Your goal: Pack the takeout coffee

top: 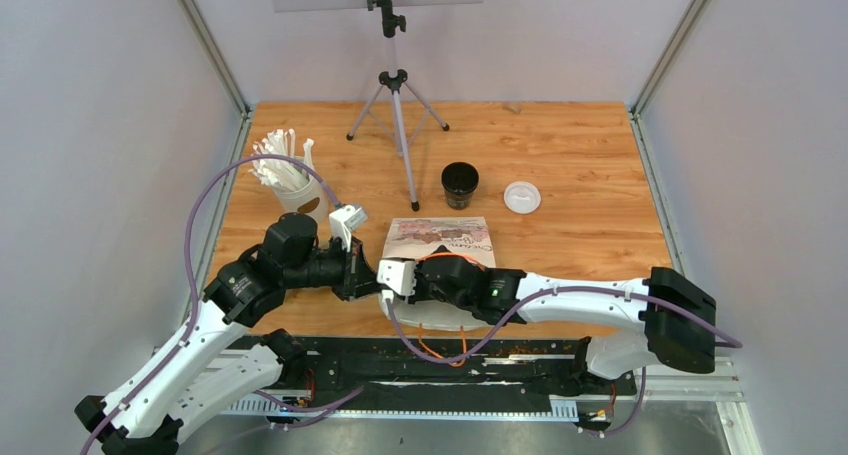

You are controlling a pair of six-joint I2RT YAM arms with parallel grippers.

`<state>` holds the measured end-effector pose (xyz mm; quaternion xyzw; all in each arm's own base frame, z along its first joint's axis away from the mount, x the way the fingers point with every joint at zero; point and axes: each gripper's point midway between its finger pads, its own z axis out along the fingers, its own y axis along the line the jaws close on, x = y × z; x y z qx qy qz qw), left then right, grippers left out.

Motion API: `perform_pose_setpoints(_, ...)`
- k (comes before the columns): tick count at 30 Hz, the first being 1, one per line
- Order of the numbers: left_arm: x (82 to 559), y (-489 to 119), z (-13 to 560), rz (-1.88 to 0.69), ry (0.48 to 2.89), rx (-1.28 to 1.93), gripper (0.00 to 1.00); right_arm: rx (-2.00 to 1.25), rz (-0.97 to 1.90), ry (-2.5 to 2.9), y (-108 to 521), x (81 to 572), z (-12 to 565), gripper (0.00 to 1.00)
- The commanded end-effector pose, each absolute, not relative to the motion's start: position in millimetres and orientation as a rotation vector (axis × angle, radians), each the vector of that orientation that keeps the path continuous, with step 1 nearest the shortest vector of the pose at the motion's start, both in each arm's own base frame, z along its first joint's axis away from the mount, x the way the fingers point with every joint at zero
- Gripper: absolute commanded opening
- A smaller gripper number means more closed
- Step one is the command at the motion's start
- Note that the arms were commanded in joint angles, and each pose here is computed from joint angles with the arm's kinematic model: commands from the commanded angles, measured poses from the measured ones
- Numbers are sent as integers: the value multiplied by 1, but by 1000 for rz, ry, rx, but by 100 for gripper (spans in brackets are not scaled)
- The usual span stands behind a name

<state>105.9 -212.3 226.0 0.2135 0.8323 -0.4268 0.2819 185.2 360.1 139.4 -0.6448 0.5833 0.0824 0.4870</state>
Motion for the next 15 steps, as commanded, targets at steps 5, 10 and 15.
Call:
perform_pose_setpoints(5,105,-217,241,-1180,2177,590,0,-1434,137,1390,371,207,167,32)
perform_pose_setpoints(10,105,-217,242,-1183,2177,588,0,-1418,82,1416,368,214,161,31)
perform_pose_setpoints(15,103,-216,242,-1185,2180,588,0,-1387,78,1415,367,217,164,30)
